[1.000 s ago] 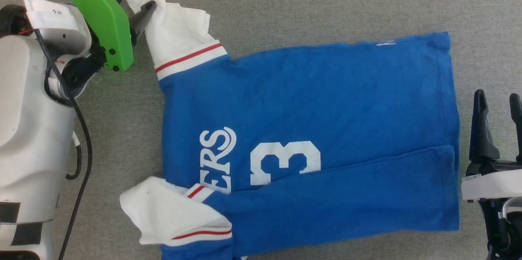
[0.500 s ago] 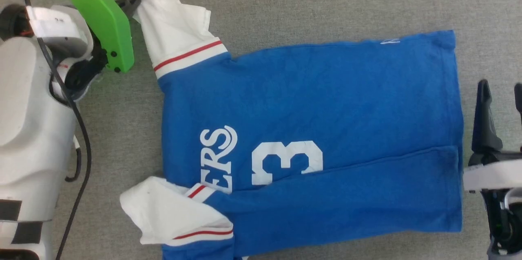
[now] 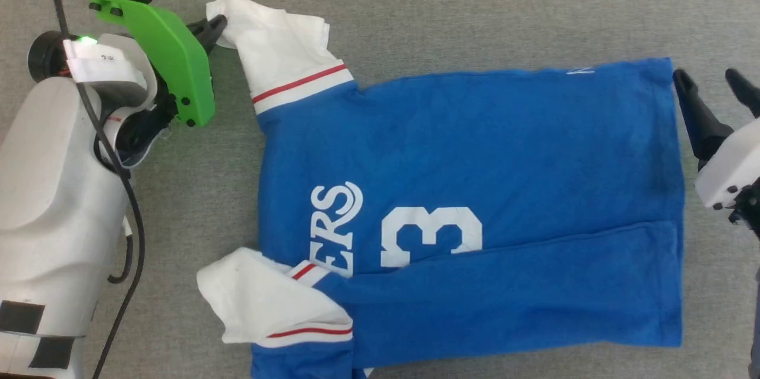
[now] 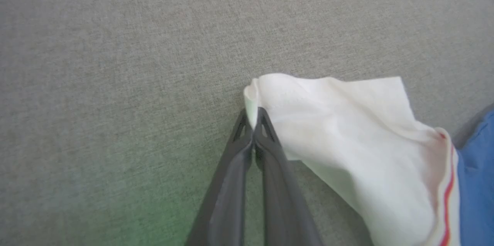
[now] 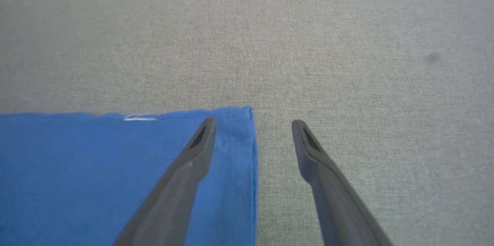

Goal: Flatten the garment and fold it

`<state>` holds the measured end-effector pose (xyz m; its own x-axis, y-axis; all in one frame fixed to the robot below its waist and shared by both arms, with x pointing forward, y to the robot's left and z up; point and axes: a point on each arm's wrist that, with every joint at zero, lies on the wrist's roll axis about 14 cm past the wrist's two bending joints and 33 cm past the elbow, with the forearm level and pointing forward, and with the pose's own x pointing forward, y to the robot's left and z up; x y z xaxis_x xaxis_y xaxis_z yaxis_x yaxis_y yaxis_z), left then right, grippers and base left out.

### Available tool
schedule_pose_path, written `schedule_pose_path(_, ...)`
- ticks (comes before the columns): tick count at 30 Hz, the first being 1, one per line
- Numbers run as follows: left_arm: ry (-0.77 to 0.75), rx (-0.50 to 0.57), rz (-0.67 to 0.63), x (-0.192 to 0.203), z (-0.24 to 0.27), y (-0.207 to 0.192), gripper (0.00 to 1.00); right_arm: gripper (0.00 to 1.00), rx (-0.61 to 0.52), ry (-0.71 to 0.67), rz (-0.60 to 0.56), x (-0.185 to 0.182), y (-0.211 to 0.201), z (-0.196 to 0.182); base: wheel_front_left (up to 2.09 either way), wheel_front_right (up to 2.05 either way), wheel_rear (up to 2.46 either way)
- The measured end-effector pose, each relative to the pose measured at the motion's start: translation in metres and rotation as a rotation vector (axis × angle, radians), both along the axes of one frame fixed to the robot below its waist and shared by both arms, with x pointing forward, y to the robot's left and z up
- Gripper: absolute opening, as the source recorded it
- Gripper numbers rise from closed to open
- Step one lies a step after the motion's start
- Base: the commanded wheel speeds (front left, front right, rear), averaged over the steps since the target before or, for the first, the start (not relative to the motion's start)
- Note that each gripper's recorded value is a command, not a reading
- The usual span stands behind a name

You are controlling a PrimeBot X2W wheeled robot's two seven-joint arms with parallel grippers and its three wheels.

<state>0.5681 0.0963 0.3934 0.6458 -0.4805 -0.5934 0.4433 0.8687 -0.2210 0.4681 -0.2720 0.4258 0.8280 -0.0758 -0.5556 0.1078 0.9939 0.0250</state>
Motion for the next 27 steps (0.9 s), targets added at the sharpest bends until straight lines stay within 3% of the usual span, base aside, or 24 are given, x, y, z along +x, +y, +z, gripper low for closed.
schedule_pose_path(11, 0.016, -0.009, 0.007, -0.001, -0.011, 0.005, 0.00, 1.00, 0.036, 0.157, 0.028, 0.007, 0.010, -0.042, 0.00, 0.00, 0.00)
schedule_pose_path(12, 0.017, -0.011, 0.009, -0.001, -0.011, 0.006, 0.00, 0.44, 0.042, 0.164, 0.033, 0.008, 0.011, -0.045, 0.00, 0.00, 0.00)
schedule_pose_path(13, 0.018, -0.012, 0.011, -0.001, -0.012, 0.006, 0.00, 0.26, 0.044, 0.163, 0.035, 0.009, 0.012, -0.045, 0.00, 0.00, 0.00)
schedule_pose_path(14, 0.016, -0.012, 0.013, 0.000, -0.012, 0.007, 0.00, 0.00, 0.044, 0.162, 0.036, 0.011, 0.012, -0.045, 0.00, 0.00, 0.00)
schedule_pose_path(21, -0.011, -0.037, 0.038, 0.002, -0.005, 0.011, 0.00, 0.00, 0.036, 0.121, 0.037, 0.017, 0.011, -0.039, 0.00, 0.00, 0.00)
schedule_pose_path(27, -0.196, -0.110, 0.067, 0.011, 0.038, 0.010, 0.00, 0.00, 0.013, -0.009, 0.046, 0.025, 0.009, -0.011, 0.00, 0.00, 0.00)
